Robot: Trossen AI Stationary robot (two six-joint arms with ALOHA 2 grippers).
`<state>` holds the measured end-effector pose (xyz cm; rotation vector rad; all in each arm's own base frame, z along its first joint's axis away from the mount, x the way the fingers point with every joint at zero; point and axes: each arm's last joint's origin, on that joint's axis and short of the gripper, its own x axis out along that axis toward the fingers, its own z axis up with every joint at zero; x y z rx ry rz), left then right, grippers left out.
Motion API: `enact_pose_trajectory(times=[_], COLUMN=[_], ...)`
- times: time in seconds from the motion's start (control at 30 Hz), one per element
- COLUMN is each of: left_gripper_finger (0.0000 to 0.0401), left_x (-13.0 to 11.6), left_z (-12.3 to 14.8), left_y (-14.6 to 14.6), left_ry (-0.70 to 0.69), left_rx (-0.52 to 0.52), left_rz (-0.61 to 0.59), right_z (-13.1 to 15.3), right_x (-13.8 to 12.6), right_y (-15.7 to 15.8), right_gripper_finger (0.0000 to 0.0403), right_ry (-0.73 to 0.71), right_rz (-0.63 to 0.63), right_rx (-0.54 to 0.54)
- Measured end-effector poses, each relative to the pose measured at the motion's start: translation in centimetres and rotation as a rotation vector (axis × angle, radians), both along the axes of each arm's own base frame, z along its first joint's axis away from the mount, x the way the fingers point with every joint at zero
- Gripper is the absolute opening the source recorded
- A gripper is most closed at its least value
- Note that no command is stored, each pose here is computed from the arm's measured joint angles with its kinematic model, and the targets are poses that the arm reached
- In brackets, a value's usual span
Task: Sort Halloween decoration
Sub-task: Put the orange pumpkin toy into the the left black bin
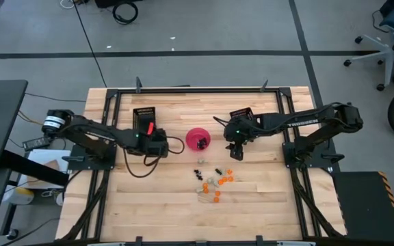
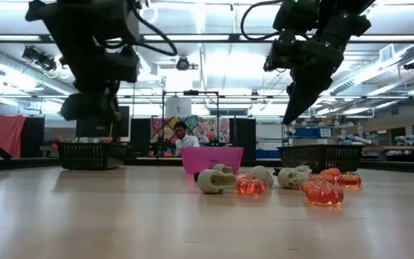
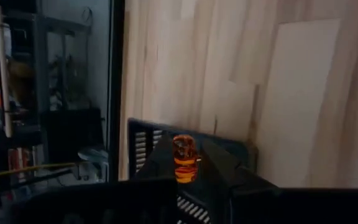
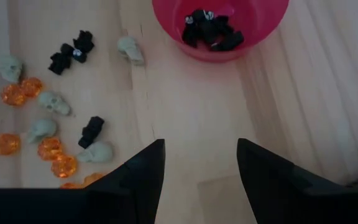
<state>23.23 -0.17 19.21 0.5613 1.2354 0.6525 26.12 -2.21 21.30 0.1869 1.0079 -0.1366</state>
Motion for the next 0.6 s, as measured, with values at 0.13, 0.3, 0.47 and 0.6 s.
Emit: enact_pose_trajectory(times=[0.13,0.3,0.47,0.6], left_gripper_finger=[0.0027,0.0027,0.0027,0.0031], left_x=[-1.3,-2.4,-2.4,-2.4], left_z=[-1.7,-3.5,-4.0,-4.1], left_y=[0.8,2.0,3.0,3.8], left_ry=[0.061,0.082,0.071,0.059], left_rx=[-0.025,-0.084,-0.155,-0.185], left_rz=[0.043,0.108,0.115,0.146], right_z=[0.0,0.0,0.2,0.2], right_x=[0.1,0.2,0.4,0.4], right_y=[0.0,0.1,0.1,0.1], right_gripper_finger=[0.0203,0.0203,0.0203,0.0203], right_ry=[-0.004,-0.016,-0.039,-0.044], right_rz=[0.003,0.017,0.020,0.019], right_rx=[0.004,-0.001,-0.004,-0.003])
